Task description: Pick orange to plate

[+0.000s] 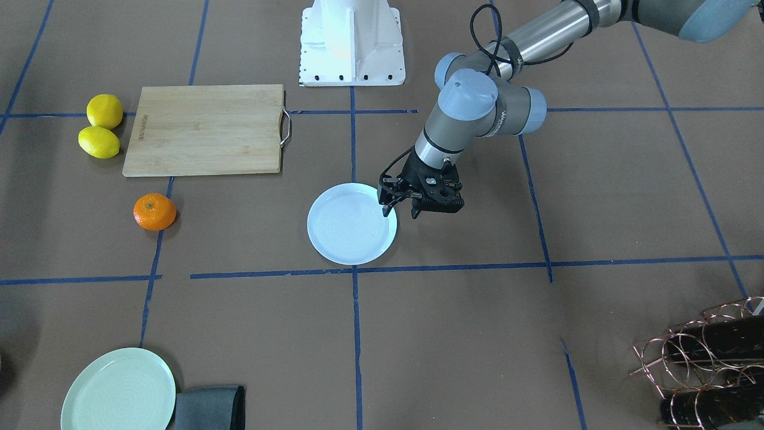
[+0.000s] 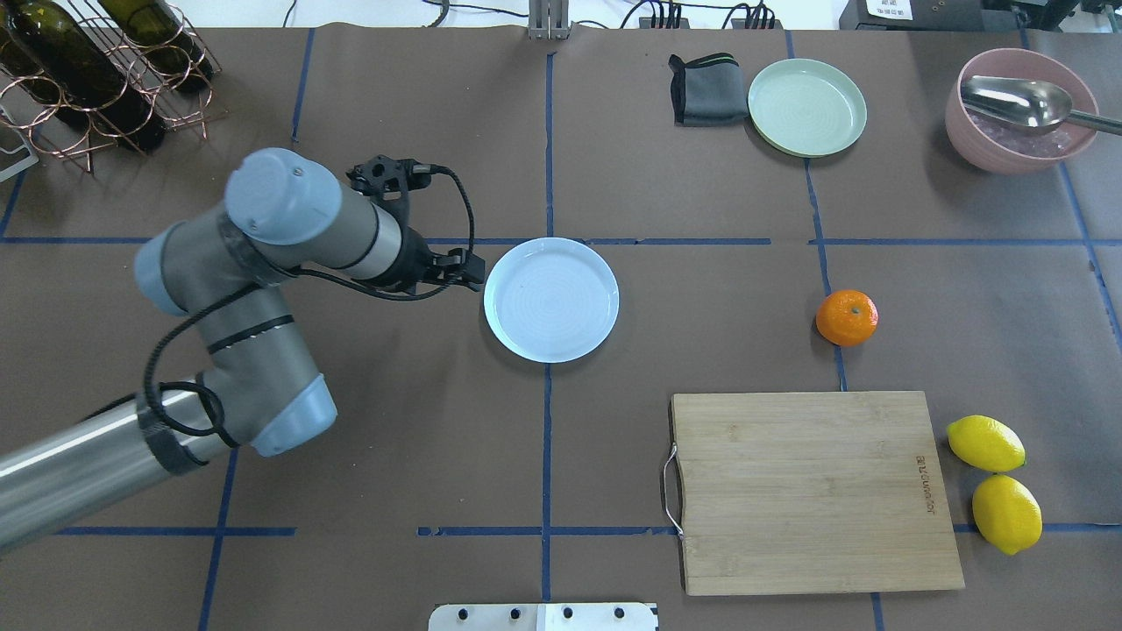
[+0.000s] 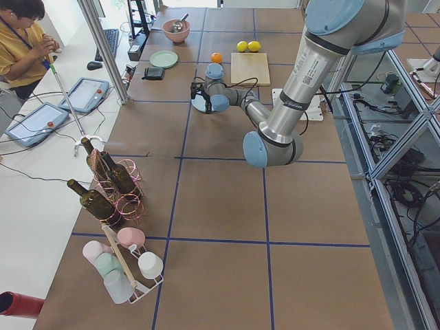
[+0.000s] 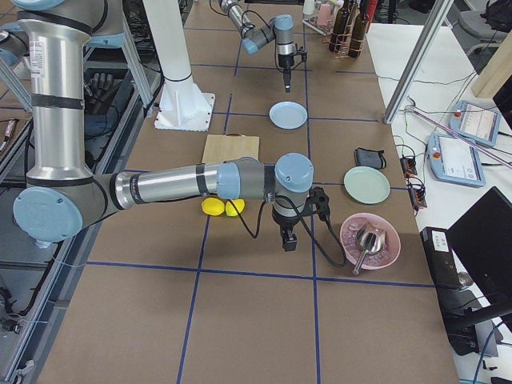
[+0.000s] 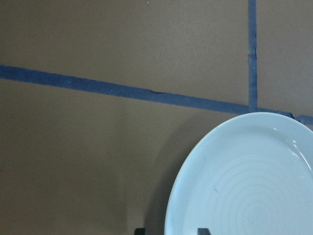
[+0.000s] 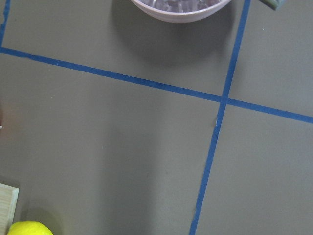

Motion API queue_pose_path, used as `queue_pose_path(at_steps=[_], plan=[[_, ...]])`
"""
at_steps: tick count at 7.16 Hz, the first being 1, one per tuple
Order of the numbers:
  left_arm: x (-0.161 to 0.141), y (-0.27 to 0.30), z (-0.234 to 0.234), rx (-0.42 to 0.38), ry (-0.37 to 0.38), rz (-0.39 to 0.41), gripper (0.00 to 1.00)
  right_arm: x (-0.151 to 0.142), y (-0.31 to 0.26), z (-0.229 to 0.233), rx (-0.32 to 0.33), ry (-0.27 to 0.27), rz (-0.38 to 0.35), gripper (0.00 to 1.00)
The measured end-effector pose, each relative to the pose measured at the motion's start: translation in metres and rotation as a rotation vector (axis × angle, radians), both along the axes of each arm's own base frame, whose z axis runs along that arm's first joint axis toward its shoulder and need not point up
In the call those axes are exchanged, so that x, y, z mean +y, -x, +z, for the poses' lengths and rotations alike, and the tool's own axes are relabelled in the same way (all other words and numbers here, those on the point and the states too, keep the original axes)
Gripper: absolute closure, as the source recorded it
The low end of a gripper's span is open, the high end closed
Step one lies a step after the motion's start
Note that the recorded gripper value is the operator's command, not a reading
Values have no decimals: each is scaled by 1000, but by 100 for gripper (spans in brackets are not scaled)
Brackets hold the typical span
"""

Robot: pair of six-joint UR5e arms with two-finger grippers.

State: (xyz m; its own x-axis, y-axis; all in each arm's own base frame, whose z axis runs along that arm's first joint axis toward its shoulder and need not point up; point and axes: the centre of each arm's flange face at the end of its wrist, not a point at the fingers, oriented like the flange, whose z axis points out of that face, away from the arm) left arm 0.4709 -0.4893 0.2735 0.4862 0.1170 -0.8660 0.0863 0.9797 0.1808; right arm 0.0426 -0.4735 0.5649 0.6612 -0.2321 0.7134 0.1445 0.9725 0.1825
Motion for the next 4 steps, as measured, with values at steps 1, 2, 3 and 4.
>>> queue_pose_path(at_steps=[1,2,3,4], plan=[[-9,52,8,-55,-84,37,0,-5,9,-11,1,-24,-18,0],[-24,108,22,-135,-172,64,0,-9,20,-18,2,-40,-43,0],[-45,173,49,-218,-253,102,0,-14,33,-24,4,-49,-63,0],[-61,243,87,-273,-314,155,0,-23,44,-35,3,-43,-59,0]])
